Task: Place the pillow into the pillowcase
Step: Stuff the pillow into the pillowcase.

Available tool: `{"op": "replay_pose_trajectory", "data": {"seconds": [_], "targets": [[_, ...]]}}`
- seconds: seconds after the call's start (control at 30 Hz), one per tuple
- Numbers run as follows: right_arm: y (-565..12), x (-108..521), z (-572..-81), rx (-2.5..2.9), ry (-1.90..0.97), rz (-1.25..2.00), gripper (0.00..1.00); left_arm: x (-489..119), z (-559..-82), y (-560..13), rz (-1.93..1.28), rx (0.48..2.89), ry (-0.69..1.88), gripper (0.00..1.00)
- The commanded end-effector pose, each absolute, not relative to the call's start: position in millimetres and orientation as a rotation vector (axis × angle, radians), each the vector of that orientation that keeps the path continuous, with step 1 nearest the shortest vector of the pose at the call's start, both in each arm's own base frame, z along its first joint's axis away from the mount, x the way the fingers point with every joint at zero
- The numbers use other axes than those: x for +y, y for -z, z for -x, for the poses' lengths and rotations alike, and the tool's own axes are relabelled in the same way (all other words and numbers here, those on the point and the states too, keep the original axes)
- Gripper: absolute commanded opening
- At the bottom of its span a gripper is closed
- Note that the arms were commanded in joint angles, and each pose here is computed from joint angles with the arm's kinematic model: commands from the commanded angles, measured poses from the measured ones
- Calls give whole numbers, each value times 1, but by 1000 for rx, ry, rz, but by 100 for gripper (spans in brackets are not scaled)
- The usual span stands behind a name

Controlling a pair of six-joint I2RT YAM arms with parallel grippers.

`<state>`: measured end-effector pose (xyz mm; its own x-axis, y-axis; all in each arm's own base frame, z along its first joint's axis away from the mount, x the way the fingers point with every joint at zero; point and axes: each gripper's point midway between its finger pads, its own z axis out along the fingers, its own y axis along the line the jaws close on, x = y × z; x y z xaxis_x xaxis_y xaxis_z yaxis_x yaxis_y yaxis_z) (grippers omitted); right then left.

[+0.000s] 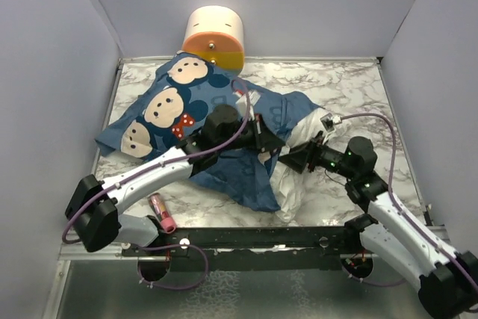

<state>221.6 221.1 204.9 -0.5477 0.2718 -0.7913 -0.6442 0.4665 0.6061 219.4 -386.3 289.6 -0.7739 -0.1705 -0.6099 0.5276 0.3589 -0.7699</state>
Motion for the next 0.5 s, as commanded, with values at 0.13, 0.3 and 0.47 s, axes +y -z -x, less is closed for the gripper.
{"op": "replay_pose_trajectory", "data": {"seconds": [0.13,0.3,0.47], "targets": [[-341,180,-199,1580,-931,398,92,-347,-197,-260,-110,1981,1520,0],[-357,147,-243,1684,-672,199,100,-344,-195,-262,-129,1976,1515,0],[-312,137,-267,1801,-614,27,100,-345,-194,-271,-143,1951,1528,0]]}}
